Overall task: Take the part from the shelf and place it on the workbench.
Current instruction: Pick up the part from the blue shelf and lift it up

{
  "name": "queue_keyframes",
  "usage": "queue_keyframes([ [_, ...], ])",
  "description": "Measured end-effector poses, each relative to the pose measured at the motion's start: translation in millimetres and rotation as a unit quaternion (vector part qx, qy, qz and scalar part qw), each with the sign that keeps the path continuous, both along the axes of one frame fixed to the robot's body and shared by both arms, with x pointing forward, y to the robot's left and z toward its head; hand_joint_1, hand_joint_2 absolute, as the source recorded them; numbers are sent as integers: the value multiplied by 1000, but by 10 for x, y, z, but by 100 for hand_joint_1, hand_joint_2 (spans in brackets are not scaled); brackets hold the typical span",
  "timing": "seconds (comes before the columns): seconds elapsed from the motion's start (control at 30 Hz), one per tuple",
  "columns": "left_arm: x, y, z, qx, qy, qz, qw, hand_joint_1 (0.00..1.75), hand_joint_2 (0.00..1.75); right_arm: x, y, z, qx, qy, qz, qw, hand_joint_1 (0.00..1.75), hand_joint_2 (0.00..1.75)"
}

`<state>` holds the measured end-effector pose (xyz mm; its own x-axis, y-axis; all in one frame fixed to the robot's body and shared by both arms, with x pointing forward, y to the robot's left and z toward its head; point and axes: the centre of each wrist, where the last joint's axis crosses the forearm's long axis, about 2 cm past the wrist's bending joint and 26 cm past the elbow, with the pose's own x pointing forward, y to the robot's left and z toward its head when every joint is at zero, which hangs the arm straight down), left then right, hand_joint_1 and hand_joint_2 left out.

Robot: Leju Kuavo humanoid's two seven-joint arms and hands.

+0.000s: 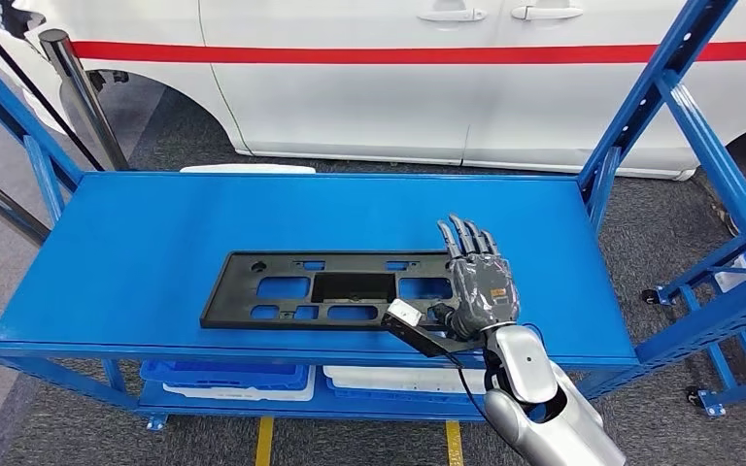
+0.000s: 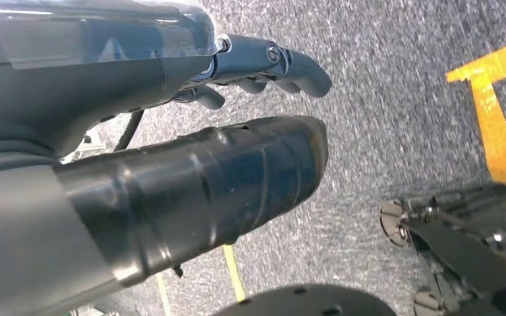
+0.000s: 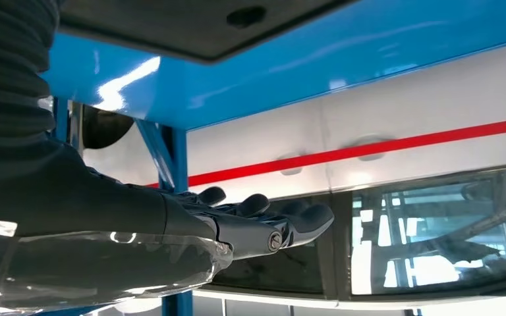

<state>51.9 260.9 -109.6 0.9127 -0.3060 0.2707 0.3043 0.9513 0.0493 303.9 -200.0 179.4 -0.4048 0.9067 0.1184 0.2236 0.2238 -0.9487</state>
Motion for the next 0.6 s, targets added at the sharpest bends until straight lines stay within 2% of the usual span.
queue_keyframes([
  [0.2,-14,8,-2,-1,-2,4,1000,0,0,91,-29,32,3,34,4,999,0,175],
  [0.6,-21,20,-4,0,-3,3,1000,0,0,211,-92,69,10,56,0,998,0,175],
])
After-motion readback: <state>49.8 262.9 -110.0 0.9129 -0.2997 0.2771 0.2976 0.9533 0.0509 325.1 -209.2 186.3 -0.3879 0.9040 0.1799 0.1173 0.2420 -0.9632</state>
